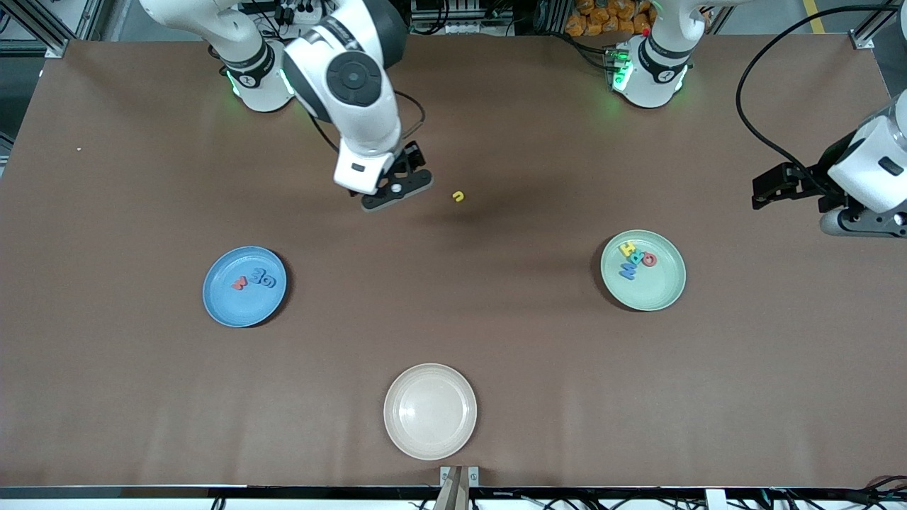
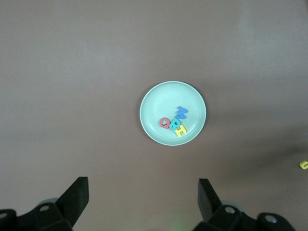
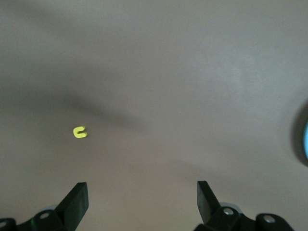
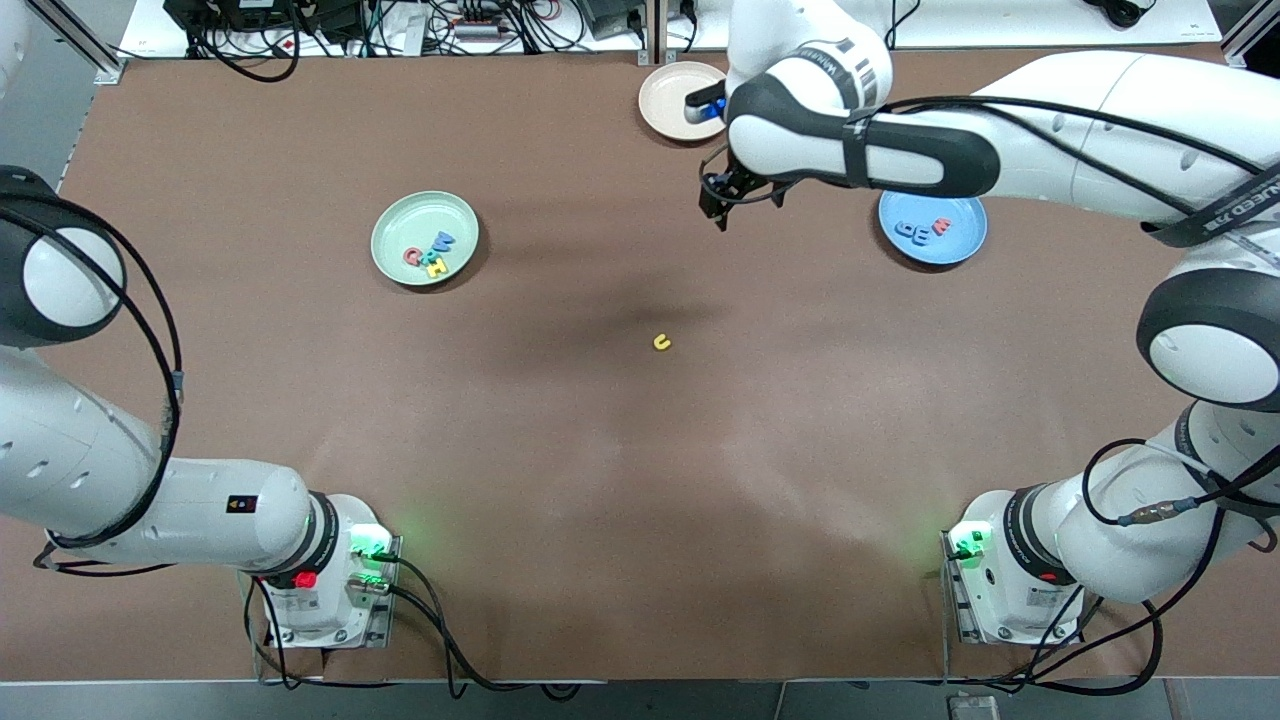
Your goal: Sort upper and lower case letters into plates
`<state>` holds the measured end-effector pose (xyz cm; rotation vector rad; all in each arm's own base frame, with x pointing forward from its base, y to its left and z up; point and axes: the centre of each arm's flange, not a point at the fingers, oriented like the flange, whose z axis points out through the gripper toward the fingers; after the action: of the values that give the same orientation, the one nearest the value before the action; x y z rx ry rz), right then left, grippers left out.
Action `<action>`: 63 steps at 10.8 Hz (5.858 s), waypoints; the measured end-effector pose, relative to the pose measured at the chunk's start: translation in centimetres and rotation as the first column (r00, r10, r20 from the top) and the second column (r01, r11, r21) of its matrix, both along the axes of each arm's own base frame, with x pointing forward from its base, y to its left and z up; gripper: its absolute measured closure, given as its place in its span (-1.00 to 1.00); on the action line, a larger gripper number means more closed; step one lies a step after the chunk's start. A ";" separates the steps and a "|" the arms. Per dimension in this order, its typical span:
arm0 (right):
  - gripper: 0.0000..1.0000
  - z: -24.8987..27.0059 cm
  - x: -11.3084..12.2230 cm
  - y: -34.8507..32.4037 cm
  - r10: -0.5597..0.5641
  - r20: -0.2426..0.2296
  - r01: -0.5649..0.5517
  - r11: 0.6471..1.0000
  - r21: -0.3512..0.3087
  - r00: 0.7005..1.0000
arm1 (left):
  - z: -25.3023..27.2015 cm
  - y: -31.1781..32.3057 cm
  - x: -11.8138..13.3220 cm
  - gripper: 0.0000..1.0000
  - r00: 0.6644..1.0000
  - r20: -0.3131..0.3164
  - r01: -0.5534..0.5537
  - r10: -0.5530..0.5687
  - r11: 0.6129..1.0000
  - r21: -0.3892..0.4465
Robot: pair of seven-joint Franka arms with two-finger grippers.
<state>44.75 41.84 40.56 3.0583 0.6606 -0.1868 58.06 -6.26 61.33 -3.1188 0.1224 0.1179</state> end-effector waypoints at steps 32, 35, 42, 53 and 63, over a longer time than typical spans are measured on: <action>0.45 -22.5 -11.0 12.3 0.112 0.118 -0.115 0.993 0.019 0.987 | -0.5 3.7 -1.1 -1.00 0.998 0.032 -0.054 0.056 0.997 -0.048; 0.45 -20.3 -8.6 11.4 0.075 0.127 -0.077 0.997 0.009 0.989 | -0.5 3.7 -1.1 -1.00 0.998 0.032 -0.054 0.055 0.997 -0.047; 0.45 -8.8 9.4 -13.8 -0.124 -0.020 0.119 0.979 -0.167 0.992 | -0.5 3.7 -1.1 -1.00 0.998 0.032 -0.054 0.055 0.997 -0.046; 0.00 -14.1 18.1 -37.7 -0.440 0.020 0.440 0.894 -0.085 0.898 | -0.5 3.8 -1.0 -1.00 0.998 0.032 -0.056 0.057 0.997 -0.046; -1.00 9.2 14.9 -39.7 -0.494 0.169 0.491 0.869 0.063 0.853 | -0.6 3.8 -0.9 -1.00 0.998 0.034 -0.056 0.057 0.997 -0.046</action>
<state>59.62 2.15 49.73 3.1387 -0.1458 0.0994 57.13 -2.45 60.70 -3.1687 0.0369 0.0624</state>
